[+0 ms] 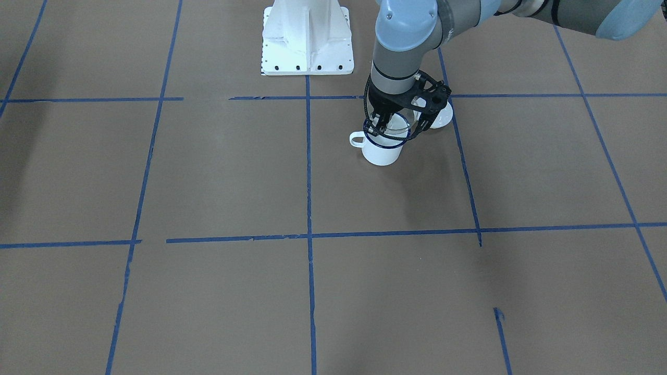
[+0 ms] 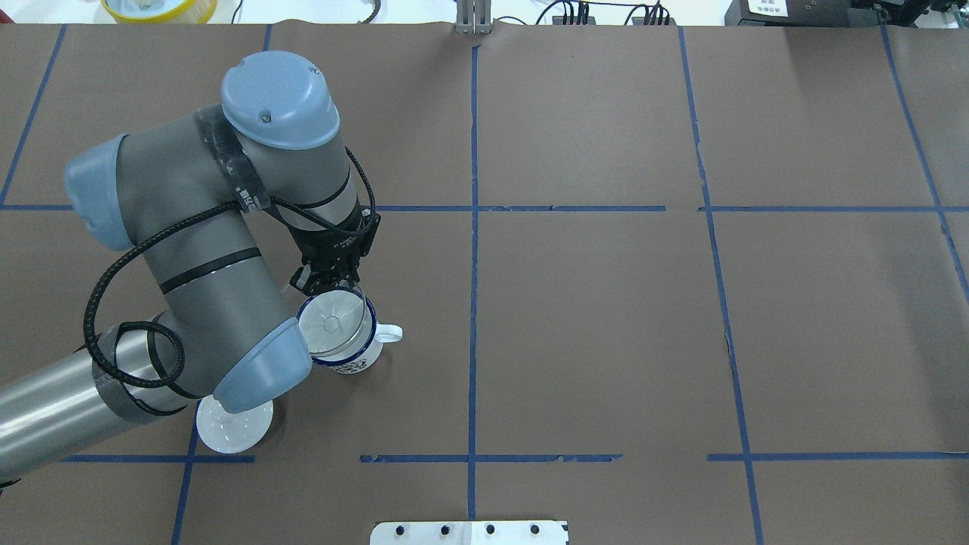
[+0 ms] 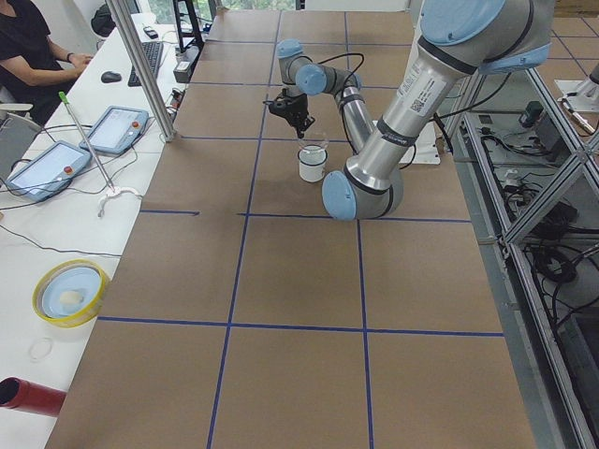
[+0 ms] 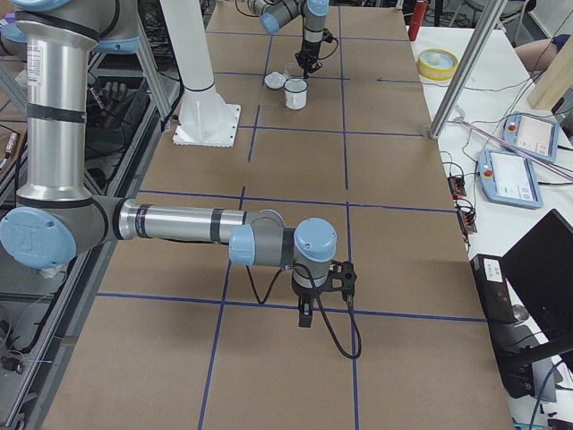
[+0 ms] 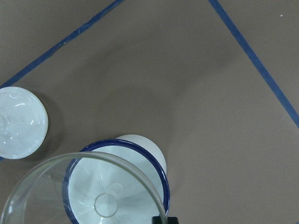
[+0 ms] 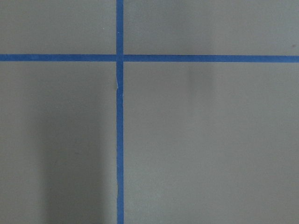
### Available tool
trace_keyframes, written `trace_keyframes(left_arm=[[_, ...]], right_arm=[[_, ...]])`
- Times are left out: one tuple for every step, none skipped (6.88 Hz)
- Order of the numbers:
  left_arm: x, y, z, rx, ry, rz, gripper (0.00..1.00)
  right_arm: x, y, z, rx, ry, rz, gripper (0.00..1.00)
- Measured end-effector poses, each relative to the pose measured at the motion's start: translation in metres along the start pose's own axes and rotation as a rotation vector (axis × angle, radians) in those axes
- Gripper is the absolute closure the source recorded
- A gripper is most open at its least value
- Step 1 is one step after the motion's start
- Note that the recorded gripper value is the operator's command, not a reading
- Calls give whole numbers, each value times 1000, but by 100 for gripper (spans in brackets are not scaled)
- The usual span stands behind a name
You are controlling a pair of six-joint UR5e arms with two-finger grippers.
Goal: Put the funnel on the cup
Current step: 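Lower the glass funnel into the mug's opening with the left gripper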
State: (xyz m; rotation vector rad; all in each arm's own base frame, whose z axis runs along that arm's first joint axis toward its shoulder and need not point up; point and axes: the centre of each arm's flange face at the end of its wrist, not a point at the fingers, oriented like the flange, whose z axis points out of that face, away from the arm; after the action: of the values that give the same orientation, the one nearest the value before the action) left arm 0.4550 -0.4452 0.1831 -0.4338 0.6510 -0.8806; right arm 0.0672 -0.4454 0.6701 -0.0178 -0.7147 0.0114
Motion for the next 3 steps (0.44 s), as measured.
trace_keyframes(left_arm=[[2, 1, 8, -2, -2, 6, 100], [4, 0, 15, -1, -7, 15, 100], [6, 0, 23, 0, -15, 31, 100]], right_arm=[[0, 0, 0, 0, 0, 0, 0], [0, 0, 0, 0, 0, 0, 0], [0, 0, 0, 0, 0, 0, 0]])
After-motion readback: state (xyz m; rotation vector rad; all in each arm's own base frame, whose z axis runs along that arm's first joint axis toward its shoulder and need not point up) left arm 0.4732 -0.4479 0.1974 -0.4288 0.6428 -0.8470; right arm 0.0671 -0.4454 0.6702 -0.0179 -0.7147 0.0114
